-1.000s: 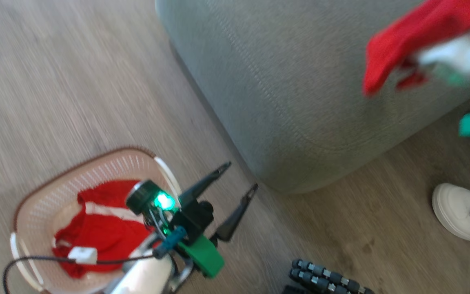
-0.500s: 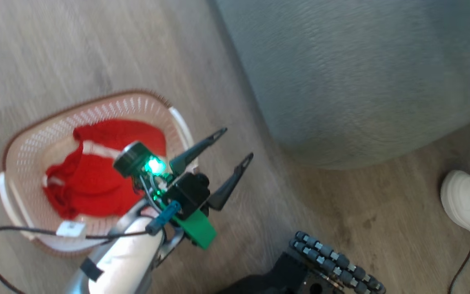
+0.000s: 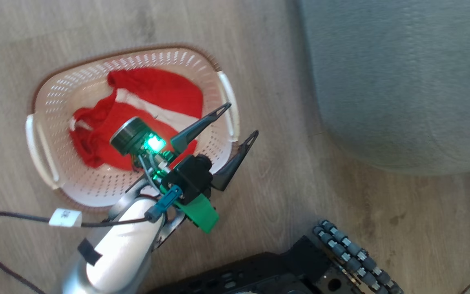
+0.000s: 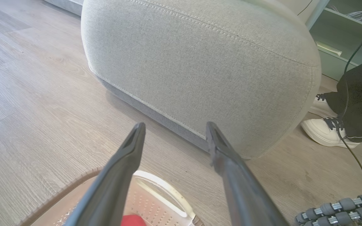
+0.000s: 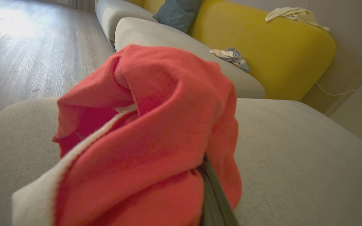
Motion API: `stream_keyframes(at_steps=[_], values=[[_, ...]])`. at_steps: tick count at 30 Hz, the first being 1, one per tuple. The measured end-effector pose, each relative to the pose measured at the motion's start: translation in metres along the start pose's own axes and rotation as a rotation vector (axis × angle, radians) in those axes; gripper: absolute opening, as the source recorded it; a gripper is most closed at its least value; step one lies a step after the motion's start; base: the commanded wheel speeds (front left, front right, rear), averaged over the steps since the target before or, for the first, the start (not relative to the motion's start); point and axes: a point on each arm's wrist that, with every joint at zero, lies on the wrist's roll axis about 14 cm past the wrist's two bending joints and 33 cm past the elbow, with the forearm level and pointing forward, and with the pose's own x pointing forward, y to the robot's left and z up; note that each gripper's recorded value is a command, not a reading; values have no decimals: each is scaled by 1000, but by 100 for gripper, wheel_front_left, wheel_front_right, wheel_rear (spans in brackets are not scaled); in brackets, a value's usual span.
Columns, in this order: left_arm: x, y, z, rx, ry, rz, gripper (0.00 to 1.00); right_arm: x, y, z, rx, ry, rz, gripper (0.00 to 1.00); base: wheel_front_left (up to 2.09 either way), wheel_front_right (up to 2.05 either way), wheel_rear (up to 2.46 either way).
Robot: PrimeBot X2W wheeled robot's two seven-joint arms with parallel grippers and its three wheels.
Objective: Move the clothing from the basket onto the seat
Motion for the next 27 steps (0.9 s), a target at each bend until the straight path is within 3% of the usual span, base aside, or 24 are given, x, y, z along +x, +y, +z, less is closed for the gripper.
stream_keyframes(at_steps=[8, 15, 16, 17, 27], values=[[-7, 12, -10, -8, 20, 38, 100, 5, 25, -67, -28, 196, 37, 0, 0, 0, 0], [-6, 11, -9, -5, 17, 38, 100, 4, 22, -78, -26, 255, 27, 0, 0, 0, 0], [-6, 12, -8, -3, 15, 43, 100, 3, 19, -77, -23, 254, 19, 17, 0, 0, 0], [-5, 11, -7, -1, 13, 42, 100, 3, 16, -75, -18, 250, 11, 100, 0, 0, 0], [0, 0, 19, 16, -24, 28, 100, -18, -3, -66, -25, 270, 0, 100, 0, 0, 0]])
